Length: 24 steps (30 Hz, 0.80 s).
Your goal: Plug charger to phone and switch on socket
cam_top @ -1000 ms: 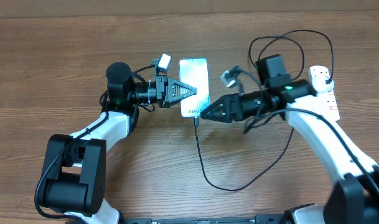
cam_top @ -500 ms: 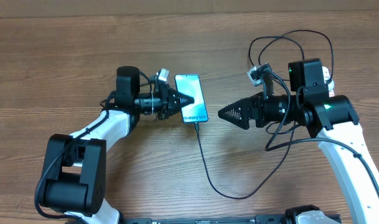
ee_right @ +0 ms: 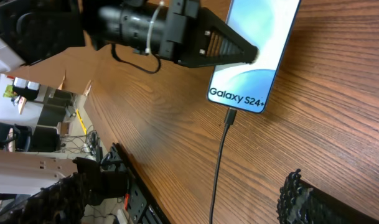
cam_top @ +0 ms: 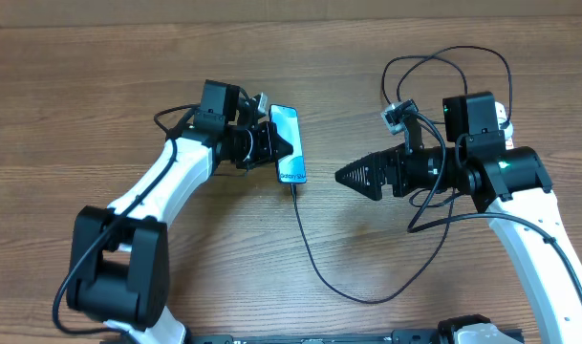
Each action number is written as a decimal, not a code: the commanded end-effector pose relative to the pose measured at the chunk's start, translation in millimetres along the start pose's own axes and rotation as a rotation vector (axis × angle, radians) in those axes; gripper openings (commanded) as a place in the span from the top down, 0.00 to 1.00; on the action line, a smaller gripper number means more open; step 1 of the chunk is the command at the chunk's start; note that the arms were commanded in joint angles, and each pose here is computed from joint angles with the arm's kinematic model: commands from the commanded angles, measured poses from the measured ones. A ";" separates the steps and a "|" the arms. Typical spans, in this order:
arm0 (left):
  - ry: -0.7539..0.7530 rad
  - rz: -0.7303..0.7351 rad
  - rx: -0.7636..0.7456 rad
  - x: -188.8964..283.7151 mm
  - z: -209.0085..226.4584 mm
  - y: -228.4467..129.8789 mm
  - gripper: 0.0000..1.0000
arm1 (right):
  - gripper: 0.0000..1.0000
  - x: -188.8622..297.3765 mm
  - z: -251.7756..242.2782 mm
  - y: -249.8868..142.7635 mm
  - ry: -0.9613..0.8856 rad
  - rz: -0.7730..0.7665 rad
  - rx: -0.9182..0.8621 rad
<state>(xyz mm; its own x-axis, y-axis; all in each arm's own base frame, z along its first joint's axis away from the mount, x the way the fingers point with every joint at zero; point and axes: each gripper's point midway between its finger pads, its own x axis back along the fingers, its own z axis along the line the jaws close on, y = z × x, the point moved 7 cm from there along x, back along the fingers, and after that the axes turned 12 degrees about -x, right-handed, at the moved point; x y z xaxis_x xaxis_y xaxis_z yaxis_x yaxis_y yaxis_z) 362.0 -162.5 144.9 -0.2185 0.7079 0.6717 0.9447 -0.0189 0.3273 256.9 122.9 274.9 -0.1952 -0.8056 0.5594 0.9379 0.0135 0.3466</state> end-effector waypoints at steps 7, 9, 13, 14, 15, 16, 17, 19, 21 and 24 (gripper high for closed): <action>-0.018 0.118 0.044 -42.8 32.1 -2.0 0.96 | 0.00 6.3 5.5 1.3 -0.012 -0.017 0.019; -0.004 0.123 0.049 -45.0 35.6 -3.1 0.96 | 0.00 6.3 4.0 0.8 -0.026 -0.016 0.014; 0.059 0.127 0.056 -45.6 43.2 -5.4 0.96 | 0.00 6.3 3.4 0.7 -0.031 -0.016 0.013; 0.068 0.129 0.059 -45.5 44.2 -6.0 0.96 | 0.00 6.3 3.3 0.8 -0.032 -0.017 0.013; 0.075 0.131 0.060 -45.4 44.9 -6.5 0.96 | 0.00 6.3 3.3 0.8 -0.032 -0.017 0.013; 0.083 0.132 0.062 -45.3 45.7 -7.0 0.96 | 0.00 6.3 3.3 0.8 -0.032 -0.017 0.013; 0.093 0.134 0.066 -45.1 46.8 -7.6 0.92 | 0.00 6.3 3.3 0.8 -0.032 -0.017 0.013; 0.134 0.146 0.077 -44.2 51.0 -10.7 0.73 | 0.00 6.3 3.2 0.3 -0.032 -0.015 0.011; 0.169 0.156 0.087 -43.2 54.7 -13.4 0.56 | 0.00 6.3 3.0 -0.2 -0.034 -0.012 0.008; 0.229 0.175 0.102 -41.1 60.9 -18.2 0.49 | 0.00 6.3 2.6 -1.1 -0.037 -0.008 0.003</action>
<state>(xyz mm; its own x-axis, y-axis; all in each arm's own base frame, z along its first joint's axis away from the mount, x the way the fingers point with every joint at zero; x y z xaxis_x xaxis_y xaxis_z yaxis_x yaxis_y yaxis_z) 364.1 -155.2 71.0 -0.0641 0.5882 0.8062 0.9924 -0.0476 0.1136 254.6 120.7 271.1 -0.1916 -0.7868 0.5867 0.9463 0.0105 0.3231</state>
